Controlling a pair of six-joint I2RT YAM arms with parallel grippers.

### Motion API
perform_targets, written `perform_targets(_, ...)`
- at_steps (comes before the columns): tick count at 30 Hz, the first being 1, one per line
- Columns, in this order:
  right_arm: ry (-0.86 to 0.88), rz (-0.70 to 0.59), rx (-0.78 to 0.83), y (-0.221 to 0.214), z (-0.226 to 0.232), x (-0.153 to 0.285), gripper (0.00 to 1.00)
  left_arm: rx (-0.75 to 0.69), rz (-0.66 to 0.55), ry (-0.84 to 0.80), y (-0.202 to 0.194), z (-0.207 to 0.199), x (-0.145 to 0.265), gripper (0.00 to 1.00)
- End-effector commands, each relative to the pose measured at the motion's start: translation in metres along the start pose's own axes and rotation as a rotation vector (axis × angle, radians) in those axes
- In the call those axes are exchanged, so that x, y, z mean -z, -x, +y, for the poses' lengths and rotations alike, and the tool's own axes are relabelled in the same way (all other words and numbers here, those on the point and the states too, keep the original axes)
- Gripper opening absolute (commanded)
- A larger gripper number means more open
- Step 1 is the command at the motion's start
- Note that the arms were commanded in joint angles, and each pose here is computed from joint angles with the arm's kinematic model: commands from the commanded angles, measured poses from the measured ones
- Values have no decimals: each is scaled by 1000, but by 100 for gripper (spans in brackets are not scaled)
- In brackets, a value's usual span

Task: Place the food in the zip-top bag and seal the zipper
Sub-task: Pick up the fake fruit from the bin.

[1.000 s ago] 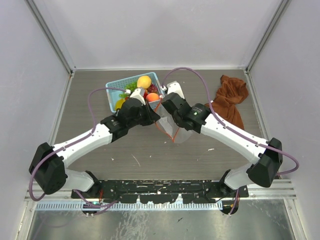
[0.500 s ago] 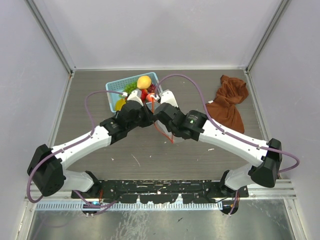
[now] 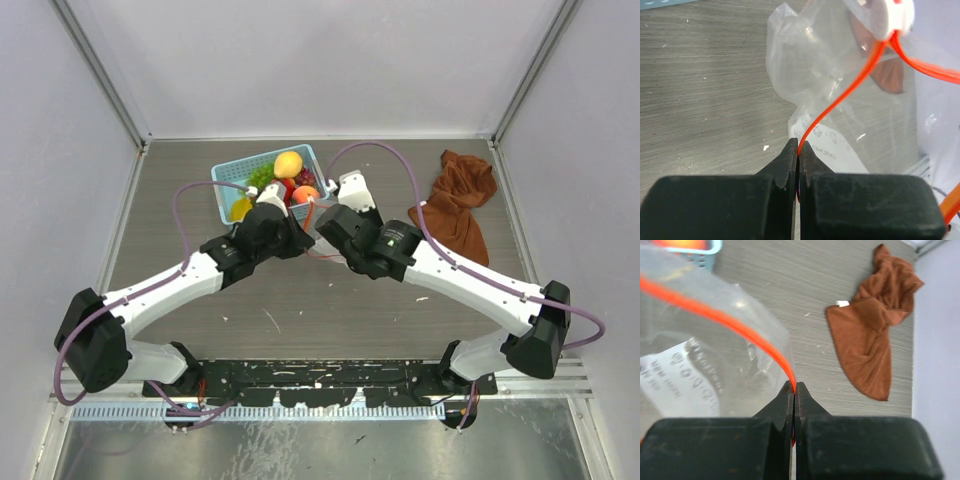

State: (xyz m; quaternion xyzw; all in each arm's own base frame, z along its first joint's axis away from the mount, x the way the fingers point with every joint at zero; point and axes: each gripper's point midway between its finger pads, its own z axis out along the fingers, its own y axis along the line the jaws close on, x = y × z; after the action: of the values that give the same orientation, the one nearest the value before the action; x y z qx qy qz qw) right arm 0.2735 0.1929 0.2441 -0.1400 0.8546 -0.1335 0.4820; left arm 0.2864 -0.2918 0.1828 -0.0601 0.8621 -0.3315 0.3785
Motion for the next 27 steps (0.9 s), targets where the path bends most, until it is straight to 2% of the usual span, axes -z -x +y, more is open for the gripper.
perform_targets(1,-175,-95,-97,18,-49,-1,0,-80,39,15,-7,4,0,0)
perform_targets(7,-224,-152,-131,24,-69,-13,0,-142,57,2,1,-10,-16,0)
perform_targets(12,-140,-182,-115,22,-51,-24,0,-132,81,-76,-2,-29,-39,0)
perform_targets(19,-99,-132,-95,-8,-28,-44,0,-98,149,-49,-29,-11,-58,1)
perform_targets(24,-74,-137,-105,-13,-24,-45,0,-105,138,-19,-30,-2,-55,8)
perform_targets(27,-50,-135,-96,-15,-20,-46,0,-106,130,-24,-27,-4,-51,21)
